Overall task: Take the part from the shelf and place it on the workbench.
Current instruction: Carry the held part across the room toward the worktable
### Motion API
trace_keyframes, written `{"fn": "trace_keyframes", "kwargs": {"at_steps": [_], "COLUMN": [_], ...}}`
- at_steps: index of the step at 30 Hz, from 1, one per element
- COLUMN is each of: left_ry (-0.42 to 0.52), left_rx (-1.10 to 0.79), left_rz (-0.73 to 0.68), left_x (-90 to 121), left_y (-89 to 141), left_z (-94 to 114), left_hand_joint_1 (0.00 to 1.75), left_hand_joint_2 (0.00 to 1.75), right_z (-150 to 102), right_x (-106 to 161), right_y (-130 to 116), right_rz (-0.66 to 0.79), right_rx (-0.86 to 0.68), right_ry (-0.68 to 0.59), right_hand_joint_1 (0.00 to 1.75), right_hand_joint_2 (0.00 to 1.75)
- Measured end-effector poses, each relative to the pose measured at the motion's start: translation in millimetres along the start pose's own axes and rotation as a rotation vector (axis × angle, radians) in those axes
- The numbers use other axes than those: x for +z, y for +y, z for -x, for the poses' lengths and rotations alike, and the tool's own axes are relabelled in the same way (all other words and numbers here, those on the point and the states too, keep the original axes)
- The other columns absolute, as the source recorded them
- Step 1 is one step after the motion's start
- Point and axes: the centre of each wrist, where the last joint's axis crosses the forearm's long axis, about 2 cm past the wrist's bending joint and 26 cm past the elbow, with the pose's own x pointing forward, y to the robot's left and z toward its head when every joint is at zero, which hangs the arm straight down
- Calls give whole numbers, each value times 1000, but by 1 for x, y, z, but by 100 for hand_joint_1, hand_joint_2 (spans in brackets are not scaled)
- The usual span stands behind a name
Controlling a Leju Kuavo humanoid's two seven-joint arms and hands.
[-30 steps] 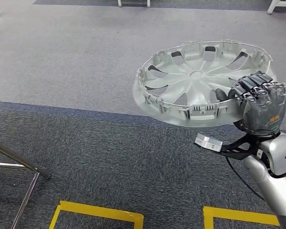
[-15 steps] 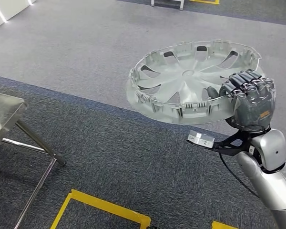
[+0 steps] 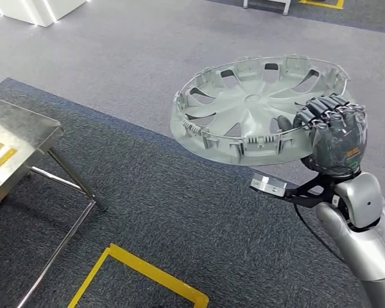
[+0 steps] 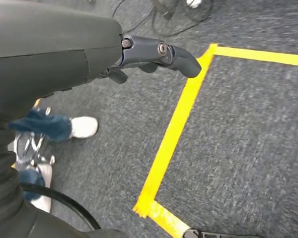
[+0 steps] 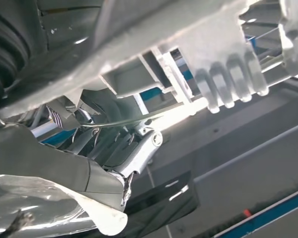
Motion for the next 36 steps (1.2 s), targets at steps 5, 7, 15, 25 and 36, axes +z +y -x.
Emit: {"fn": "trace_keyframes", "kwargs": {"at_steps": [5, 7, 15, 25, 36], "left_ry": [-10, -9, -15, -10, -68], "left_rx": [-18, -21, -29, -36, -36], "left_rz": [1, 3, 6, 5, -16], "left_x": [0, 1, 1, 1, 1], "left_y": [0, -1, -3, -2, -2], "left_z": [-1, -1, -2, 2, 0], "left_hand_joint_1": [0, 0, 0, 0, 0], "left_hand_joint_2": [175, 175, 175, 175, 175], "right_z": [0, 0, -3, -4, -3], "right_x": [3, 3, 8, 10, 12], "right_y": [0, 0, 0, -2, -3], "right_rz": [-2, -3, -12, -7, -2], "right_rx": [3, 4, -1, -1, 5], "right_ry": [5, 6, 5, 5, 9], "right_hand_joint_1": [175, 175, 175, 175, 175], "right_hand_joint_2": [175, 175, 175, 175, 175]}}
